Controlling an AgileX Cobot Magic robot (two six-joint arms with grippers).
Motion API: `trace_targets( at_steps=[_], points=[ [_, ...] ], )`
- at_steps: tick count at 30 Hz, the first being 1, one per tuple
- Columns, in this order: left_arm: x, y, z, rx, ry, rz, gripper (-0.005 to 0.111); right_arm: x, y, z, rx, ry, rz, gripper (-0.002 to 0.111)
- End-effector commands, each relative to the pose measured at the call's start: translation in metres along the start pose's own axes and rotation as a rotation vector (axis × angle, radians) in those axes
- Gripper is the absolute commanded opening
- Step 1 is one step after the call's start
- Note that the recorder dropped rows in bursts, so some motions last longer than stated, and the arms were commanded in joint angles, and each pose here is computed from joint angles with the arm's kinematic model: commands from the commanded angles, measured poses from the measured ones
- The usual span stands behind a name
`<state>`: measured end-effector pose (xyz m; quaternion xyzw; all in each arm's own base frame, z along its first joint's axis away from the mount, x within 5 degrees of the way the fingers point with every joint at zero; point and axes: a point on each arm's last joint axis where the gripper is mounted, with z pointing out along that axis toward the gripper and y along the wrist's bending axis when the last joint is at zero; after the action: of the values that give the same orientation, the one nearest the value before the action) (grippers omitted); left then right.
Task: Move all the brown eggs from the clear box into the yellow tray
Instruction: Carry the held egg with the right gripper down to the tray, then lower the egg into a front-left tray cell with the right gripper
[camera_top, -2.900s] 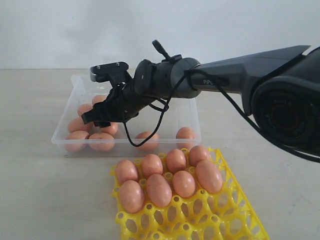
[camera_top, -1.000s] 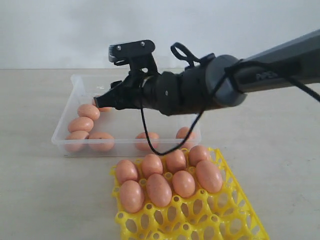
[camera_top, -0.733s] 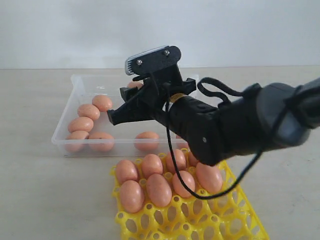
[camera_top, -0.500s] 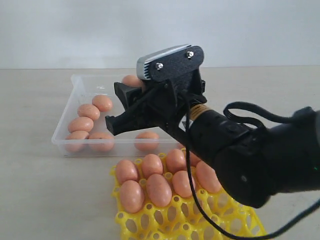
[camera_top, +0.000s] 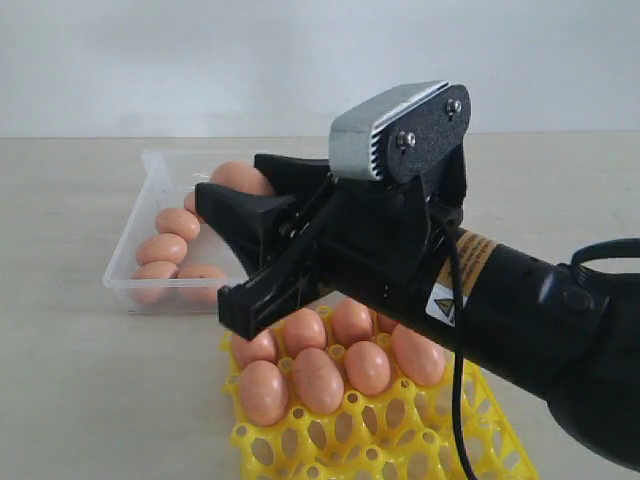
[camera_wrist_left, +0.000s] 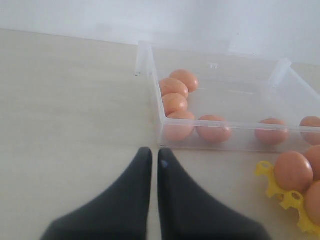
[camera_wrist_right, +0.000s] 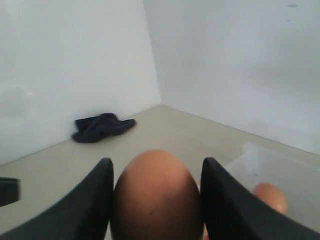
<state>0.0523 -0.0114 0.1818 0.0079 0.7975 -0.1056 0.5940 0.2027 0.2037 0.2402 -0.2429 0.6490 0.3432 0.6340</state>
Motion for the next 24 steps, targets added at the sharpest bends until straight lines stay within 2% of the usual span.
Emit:
trace_targets(
  at_steps=[1, 6, 12, 14, 18, 24],
  points=[
    [0.001, 0.000, 0.001, 0.000, 0.001, 0.008, 0.004, -0.001, 0.017, -0.006, -0.172, 0.043, 0.051, 0.000],
    [0.001, 0.000, 0.001, 0.000, 0.001, 0.008, 0.004, 0.010, 0.025, -0.009, -0.254, 0.164, 0.078, 0.000],
    [0.001, 0.000, 0.001, 0.000, 0.001, 0.008, 0.004, 0.035, 0.017, -0.020, -0.171, 0.333, 0.029, 0.000],
    [0.001, 0.000, 0.001, 0.000, 0.001, 0.008, 0.004, 0.053, 0.013, -0.027, -0.149, 0.392, 0.012, 0.000],
    [0.001, 0.000, 0.001, 0.000, 0.001, 0.008, 0.004, 0.080, 0.010, -0.026, -0.157, 0.487, 0.007, 0.000],
    [0.001, 0.000, 0.001, 0.000, 0.001, 0.008, 0.004, 0.109, 0.014, -0.014, -0.255, 0.408, 0.095, 0.000]
  ],
)
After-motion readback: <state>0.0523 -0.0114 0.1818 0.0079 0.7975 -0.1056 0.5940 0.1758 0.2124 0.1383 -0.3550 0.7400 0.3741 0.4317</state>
